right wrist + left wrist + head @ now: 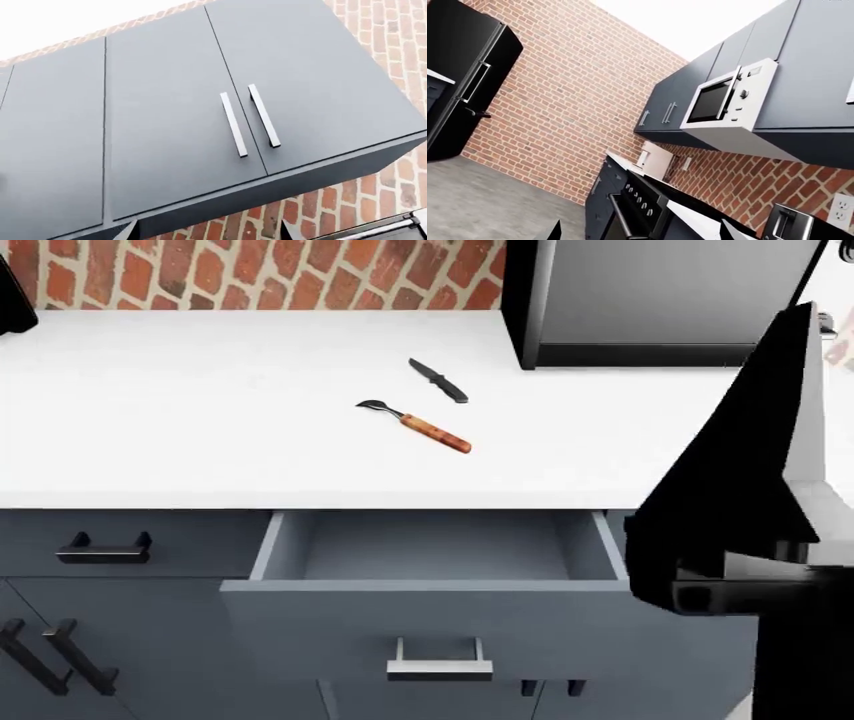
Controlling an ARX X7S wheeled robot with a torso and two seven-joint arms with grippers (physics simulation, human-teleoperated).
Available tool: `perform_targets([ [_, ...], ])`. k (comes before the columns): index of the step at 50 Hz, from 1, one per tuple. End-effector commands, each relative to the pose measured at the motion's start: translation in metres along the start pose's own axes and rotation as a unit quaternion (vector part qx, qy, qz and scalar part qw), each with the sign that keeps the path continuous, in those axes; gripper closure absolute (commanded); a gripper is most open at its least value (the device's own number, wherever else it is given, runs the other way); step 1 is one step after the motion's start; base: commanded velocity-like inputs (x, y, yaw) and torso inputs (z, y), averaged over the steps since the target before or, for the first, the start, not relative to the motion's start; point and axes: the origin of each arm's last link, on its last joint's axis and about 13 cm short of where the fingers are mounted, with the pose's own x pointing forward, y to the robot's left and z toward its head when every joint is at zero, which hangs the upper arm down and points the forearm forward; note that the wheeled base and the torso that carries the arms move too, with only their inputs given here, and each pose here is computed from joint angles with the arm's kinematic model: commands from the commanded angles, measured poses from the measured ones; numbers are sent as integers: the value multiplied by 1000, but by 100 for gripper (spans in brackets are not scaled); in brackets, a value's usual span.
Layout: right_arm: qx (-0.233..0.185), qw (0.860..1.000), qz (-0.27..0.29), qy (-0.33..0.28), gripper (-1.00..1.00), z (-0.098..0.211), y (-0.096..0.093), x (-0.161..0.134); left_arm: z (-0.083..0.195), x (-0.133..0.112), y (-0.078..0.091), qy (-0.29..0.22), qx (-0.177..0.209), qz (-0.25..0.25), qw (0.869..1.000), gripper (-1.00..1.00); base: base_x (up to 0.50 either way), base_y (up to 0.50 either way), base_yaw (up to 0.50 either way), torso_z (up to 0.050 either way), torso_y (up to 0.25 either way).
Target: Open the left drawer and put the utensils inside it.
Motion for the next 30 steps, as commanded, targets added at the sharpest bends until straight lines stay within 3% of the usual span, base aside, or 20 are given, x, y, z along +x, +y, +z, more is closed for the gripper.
perform_targets([
  [1, 29, 984, 42, 170, -100, 31, -2, 42, -1, -1, -2, 2, -3, -3, 1000, -100, 0, 0, 0, 0, 0],
  [10, 6, 970, 54, 239, -100, 47, -1, 78, -2, -1, -2, 7, 1, -1, 1000, -100, 0, 0, 0, 0, 0],
  [19, -27, 963, 47, 264, -100, 44, -1, 101, -2, 0, -3, 7, 2, -1, 1000, -100, 0, 0, 0, 0, 0],
  [30, -57, 941, 47, 330, -100, 28, -5, 116, -2, 0, -2, 6, 3, -1, 1000, -100, 0, 0, 0, 0, 0],
])
